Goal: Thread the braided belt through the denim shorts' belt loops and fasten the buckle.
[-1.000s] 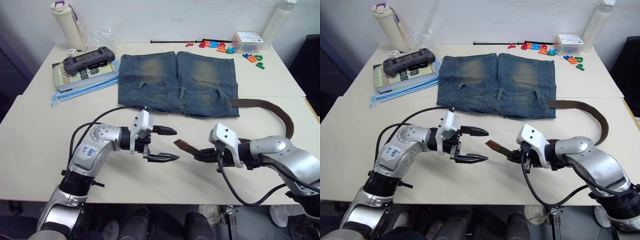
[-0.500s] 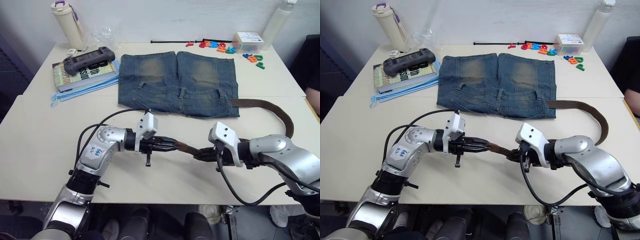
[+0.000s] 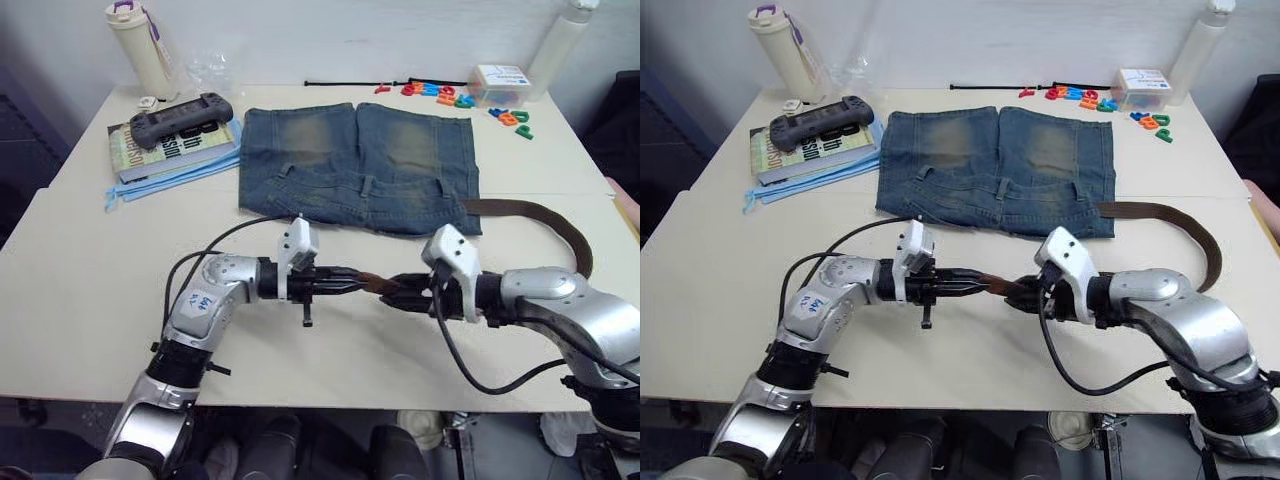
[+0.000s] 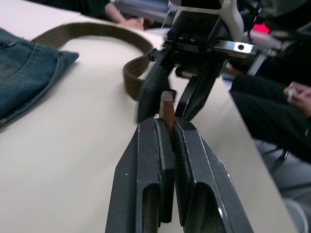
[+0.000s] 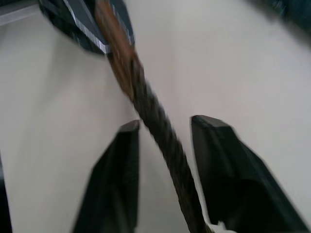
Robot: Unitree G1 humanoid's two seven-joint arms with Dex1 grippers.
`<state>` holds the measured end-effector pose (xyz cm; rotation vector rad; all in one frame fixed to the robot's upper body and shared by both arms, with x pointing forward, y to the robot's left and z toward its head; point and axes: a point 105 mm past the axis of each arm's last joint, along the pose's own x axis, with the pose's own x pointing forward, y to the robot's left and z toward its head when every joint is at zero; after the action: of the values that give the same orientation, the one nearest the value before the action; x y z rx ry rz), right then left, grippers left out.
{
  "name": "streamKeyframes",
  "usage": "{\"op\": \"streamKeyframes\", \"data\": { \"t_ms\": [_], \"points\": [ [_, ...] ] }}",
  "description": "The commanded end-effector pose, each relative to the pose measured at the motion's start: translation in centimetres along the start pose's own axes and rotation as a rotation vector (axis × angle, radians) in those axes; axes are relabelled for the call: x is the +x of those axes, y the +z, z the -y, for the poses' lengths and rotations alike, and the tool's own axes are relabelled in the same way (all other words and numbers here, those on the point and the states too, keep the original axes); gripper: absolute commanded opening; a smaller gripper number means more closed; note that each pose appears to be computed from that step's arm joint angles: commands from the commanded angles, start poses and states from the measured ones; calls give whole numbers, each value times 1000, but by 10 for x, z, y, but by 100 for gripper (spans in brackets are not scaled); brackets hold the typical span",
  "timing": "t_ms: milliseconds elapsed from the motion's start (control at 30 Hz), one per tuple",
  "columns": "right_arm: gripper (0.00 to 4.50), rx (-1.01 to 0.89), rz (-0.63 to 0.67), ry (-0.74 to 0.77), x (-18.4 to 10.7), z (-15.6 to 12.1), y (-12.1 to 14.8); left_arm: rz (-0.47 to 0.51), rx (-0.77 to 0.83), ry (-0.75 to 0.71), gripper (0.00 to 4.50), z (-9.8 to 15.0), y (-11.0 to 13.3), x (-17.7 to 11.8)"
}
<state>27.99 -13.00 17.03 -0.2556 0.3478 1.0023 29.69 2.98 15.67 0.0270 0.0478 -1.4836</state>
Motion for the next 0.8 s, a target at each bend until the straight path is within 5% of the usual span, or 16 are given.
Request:
{"op": "streamKeyframes", "data": {
  "t_ms": [33,100,300,433,800],
  "points": [
    [377,44,111,-96,-26,7,19,75,-39,33,0,1,12,-2],
    [443,96,178,-140,-41,9,25,133,-120,72,0,-2,16,-1],
    [443,200,335,-61,-58,-27,36,285,-383,178,0,-13,28,-4],
    [443,386,474,114,-41,-72,42,350,-493,157,0,-9,36,-5],
    [443,928,633,-93,6,-31,27,367,-511,91,0,2,47,-5]
  ]
}}
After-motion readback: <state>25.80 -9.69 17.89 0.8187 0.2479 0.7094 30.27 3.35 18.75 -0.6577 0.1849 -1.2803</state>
